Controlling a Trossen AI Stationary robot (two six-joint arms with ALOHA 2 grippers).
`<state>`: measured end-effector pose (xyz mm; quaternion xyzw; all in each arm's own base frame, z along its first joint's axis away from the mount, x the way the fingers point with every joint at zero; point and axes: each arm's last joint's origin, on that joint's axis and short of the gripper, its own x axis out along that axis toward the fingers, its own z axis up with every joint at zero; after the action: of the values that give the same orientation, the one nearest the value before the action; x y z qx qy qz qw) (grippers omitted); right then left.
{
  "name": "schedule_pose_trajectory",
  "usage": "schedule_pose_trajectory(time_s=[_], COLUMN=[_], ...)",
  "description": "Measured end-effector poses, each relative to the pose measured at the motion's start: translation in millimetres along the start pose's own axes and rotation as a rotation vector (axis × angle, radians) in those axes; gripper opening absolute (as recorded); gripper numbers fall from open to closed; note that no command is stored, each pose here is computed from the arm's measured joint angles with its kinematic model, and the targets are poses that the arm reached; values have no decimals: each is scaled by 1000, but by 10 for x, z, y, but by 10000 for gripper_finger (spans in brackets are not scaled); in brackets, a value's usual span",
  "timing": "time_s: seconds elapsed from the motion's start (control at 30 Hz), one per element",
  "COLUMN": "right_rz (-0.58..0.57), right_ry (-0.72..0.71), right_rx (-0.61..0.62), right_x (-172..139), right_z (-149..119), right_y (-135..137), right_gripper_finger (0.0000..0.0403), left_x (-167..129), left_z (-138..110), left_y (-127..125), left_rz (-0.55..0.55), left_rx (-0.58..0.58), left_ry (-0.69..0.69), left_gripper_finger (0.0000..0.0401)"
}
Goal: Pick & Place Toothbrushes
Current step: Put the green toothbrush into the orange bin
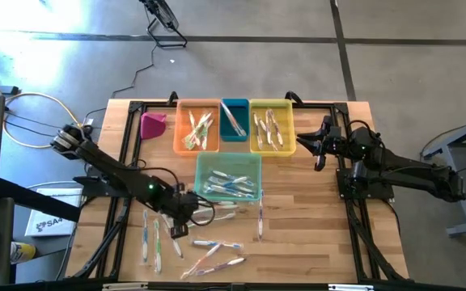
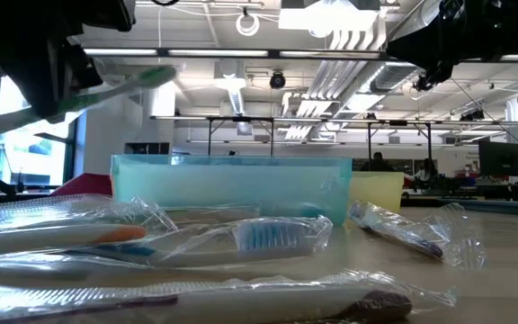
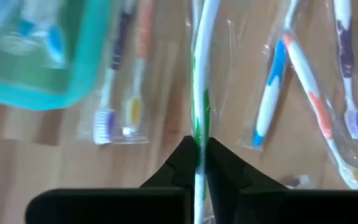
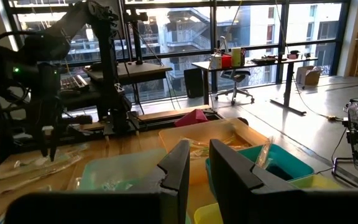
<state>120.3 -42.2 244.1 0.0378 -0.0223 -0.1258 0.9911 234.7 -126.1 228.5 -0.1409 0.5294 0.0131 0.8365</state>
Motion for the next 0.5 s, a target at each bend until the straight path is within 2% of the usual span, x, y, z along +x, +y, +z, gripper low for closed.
schedule_pose_trajectory(time_s=[0.5], right_rz=[0], right_ry=[0], right_rx=[0], right_x=[0], right_z=[-1], right_y=[0], right_gripper_finger=[55], left_x=[-577], left_z=[4], left_y=[157], left_rz=[59], left_rx=[-37], left_ry=[-274], left_gripper_finger=[14])
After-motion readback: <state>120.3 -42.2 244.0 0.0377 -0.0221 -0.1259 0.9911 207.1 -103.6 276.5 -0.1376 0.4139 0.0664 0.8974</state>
